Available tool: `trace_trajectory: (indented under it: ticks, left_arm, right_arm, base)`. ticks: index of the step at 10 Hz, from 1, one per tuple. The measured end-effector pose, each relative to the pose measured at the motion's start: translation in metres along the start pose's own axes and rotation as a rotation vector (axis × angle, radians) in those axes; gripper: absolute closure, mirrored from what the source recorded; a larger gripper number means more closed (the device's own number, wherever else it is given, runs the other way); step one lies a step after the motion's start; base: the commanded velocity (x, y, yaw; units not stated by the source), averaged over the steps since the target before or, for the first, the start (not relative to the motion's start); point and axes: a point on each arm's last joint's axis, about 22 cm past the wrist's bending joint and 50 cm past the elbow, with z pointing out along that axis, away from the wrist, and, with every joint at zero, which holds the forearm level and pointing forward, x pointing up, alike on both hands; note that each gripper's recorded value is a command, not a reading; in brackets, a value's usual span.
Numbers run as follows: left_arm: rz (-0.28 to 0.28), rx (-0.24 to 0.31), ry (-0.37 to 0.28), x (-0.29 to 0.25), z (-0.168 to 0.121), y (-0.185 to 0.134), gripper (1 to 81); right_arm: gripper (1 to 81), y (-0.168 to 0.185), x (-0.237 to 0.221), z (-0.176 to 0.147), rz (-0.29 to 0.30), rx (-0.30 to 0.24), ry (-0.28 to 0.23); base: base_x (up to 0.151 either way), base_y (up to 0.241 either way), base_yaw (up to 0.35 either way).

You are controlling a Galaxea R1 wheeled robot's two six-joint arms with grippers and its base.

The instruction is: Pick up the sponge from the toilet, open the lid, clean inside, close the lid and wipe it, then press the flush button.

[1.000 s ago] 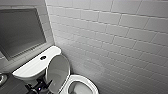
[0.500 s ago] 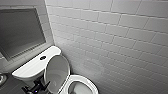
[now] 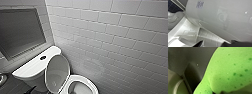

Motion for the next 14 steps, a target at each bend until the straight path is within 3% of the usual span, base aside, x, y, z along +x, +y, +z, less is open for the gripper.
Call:
trace_trajectory:
  ticks: [2, 5, 6, 8, 9, 10, 11, 12, 14]
  left_arm:
    - [0.063, 0.035, -0.082, -0.017, -0.016, -0.022, 1.0]
    - [0.297, 0.080, -0.376, -0.082, -0.028, -0.083, 1.0]
    - [0.406, 0.136, -0.450, -0.084, -0.039, -0.119, 1.0]
    - [0.690, 0.266, -0.631, -0.078, -0.068, -0.201, 1.0]
    - [0.834, 0.296, -0.773, -0.092, -0.090, -0.245, 1.0]
    - [0.921, 0.334, -0.896, -0.106, -0.121, -0.293, 1.0]
    - [0.981, 0.382, -0.988, -0.110, -0.160, -0.338, 1.0]
    - [1.020, 0.431, -1.034, -0.102, -0.190, -0.367, 1.0]
    - [1.067, 0.519, -1.030, -0.076, -0.209, -0.399, 1.0]
  right_arm:
    - [81.1, 0.000, 0.000, 0.000, 0.000, 0.000, 0.000]
    - [81.1, 0.001, 0.002, 0.000, -0.004, 0.000, -0.005]
    - [81.1, 0.003, 0.003, -0.001, -0.009, -0.003, -0.006]
    - [81.1, 0.005, 0.004, -0.001, -0.013, -0.005, -0.009]
    - [81.1, 0.005, 0.005, -0.001, -0.016, -0.004, -0.015]
    - [81.1, 0.004, 0.005, -0.001, -0.016, -0.002, -0.015]
    - [81.1, 0.003, 0.005, -0.001, -0.016, 0.000, -0.015]
    - [81.1, 0.002, 0.005, -0.001, -0.017, 0.002, -0.015]
    - [81.1, 0.000, 0.005, 0.000, -0.019, 0.005, -0.014]
  base:
    - [0.000, 0.000, 0.000]
    - [0.000, 0.000, 0.000]
    - [0.000, 0.000, 0.000]
    - [0.000, 0.000, 0.000]
    - [0.000, 0.000, 0.000]
    - [0.000, 0.000, 0.000]
    - [0.000, 0.000, 0.000]
    - [0.000, 0.000, 0.000]
    - [0.000, 0.000, 0.000]
